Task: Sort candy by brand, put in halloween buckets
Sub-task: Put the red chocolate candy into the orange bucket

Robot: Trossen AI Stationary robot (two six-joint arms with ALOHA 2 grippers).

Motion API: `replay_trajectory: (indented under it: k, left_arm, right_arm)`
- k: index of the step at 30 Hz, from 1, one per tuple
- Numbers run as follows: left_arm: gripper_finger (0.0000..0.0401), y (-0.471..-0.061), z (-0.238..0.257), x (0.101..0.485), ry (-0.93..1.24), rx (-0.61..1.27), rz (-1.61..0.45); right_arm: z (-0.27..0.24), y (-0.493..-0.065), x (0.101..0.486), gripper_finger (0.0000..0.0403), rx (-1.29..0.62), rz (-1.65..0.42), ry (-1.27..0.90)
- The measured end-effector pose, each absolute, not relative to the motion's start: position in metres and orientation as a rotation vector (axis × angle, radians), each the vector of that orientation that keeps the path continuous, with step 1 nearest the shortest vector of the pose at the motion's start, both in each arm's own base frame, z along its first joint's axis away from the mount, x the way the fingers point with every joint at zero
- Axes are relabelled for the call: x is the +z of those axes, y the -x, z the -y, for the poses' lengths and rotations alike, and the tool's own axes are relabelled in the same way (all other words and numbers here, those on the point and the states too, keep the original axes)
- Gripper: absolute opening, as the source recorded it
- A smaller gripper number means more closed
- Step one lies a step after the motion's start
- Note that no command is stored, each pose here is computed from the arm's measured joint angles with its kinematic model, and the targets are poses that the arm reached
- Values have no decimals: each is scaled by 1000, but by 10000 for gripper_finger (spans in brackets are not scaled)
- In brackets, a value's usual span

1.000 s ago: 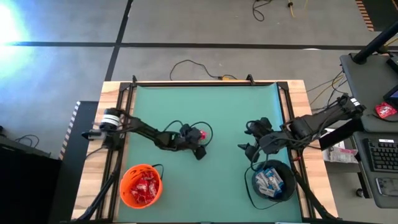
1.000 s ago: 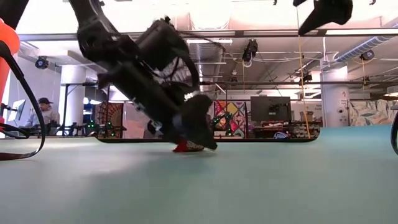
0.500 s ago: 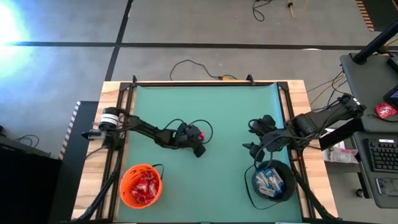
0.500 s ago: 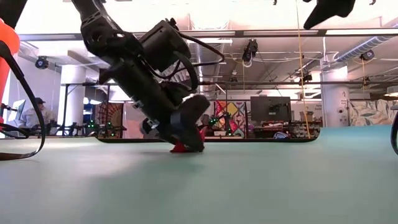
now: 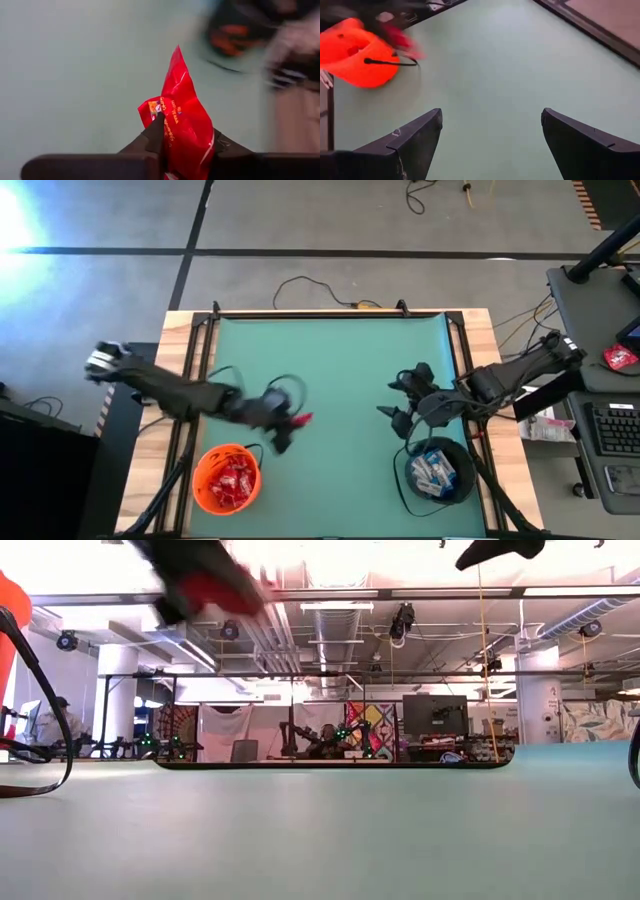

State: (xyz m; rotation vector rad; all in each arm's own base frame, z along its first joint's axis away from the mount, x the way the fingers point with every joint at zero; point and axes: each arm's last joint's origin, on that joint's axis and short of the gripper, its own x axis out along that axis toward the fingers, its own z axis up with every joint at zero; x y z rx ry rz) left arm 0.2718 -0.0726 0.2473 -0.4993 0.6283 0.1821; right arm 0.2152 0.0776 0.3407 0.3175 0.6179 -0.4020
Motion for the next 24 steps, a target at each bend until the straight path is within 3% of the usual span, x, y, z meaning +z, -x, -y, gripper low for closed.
replay_trajectory:
  k: [6,12,20,24]
  left_arm:
    - [27,-182,149,282,630,-64,-712]
    - [27,-112,188,267,708,14,-849]
    - [29,-99,205,232,607,180,-979]
    - [66,-109,204,221,591,243,-1061]
  right_arm:
    - [-90,-243,326,329,-419,-591,-393]
    - [-106,-279,309,329,-419,-569,-434]
    - [-122,-312,334,329,-344,-562,-445]
    - [-126,-317,363,329,-316,-548,-412]
